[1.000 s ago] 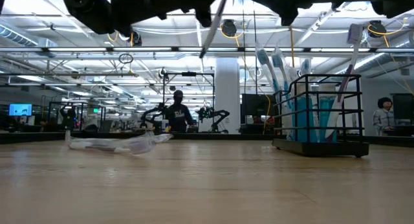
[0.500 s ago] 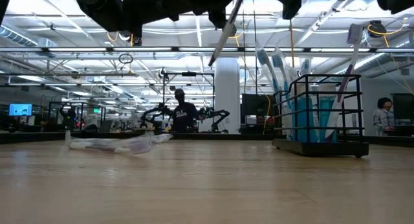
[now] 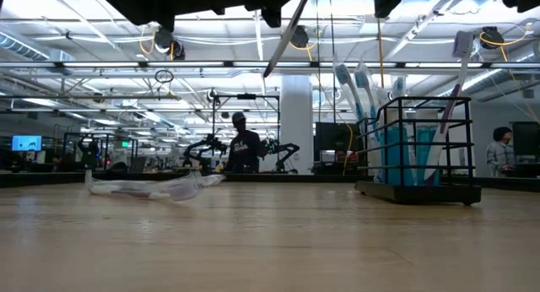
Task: Pick & Place toothbrushing station
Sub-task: Put the purple toothbrush into the black organizer
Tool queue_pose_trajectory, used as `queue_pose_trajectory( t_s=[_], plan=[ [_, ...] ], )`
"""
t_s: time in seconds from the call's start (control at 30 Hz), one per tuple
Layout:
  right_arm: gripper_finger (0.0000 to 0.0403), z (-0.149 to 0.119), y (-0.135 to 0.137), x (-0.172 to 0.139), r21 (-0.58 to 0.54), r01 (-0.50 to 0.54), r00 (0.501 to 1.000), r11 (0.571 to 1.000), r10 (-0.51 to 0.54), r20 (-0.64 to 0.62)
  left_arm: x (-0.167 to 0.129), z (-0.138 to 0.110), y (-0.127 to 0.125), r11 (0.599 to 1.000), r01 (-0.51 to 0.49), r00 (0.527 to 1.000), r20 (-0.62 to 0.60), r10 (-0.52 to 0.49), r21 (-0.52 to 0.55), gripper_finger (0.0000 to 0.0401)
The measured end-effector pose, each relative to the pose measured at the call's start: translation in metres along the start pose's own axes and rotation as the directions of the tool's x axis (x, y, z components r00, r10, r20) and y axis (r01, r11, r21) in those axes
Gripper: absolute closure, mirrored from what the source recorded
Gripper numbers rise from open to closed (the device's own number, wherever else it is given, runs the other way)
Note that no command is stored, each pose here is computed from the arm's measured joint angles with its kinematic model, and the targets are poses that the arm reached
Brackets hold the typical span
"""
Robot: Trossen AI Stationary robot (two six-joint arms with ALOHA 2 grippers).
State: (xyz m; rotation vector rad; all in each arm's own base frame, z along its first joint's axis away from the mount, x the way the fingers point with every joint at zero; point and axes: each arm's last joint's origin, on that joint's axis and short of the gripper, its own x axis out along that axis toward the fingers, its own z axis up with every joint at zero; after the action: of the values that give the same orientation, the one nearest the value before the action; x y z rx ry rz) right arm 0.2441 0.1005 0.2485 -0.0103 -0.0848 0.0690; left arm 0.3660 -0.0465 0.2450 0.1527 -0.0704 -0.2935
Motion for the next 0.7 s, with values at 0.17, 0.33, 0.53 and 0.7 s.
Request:
queue_pose_trajectory(
  t_s=[0.17, 0.33, 0.53, 0.7],
  plan=[
    [0.0180, -0.006, -0.007, 0.009, 0.011, 0.037, 0.999, 0.999, -0.037, 0.034, 0.001, 0.000, -0.001, 1.000, -0.003, 1.000, 0.003, 0.003, 0.000, 0.0384],
    [0.0194, -0.009, -0.009, 0.014, 0.017, 0.004, 0.997, 1.000, -0.005, 0.072, 0.001, 0.000, -0.002, 1.000, -0.001, 1.000, 0.003, 0.001, 0.000, 0.0380],
    [0.0233, -0.009, -0.009, 0.015, 0.021, -0.011, 0.996, 1.000, 0.009, 0.093, 0.001, 0.000, -0.002, 1.000, 0.002, 1.000, 0.001, -0.002, 0.000, 0.0384],
    [0.0272, -0.009, -0.011, 0.016, 0.021, -0.003, 0.996, 1.000, 0.001, 0.093, 0.001, 0.000, -0.002, 1.000, -0.002, 1.000, 0.001, 0.002, -0.001, 0.0378]
  ],
)
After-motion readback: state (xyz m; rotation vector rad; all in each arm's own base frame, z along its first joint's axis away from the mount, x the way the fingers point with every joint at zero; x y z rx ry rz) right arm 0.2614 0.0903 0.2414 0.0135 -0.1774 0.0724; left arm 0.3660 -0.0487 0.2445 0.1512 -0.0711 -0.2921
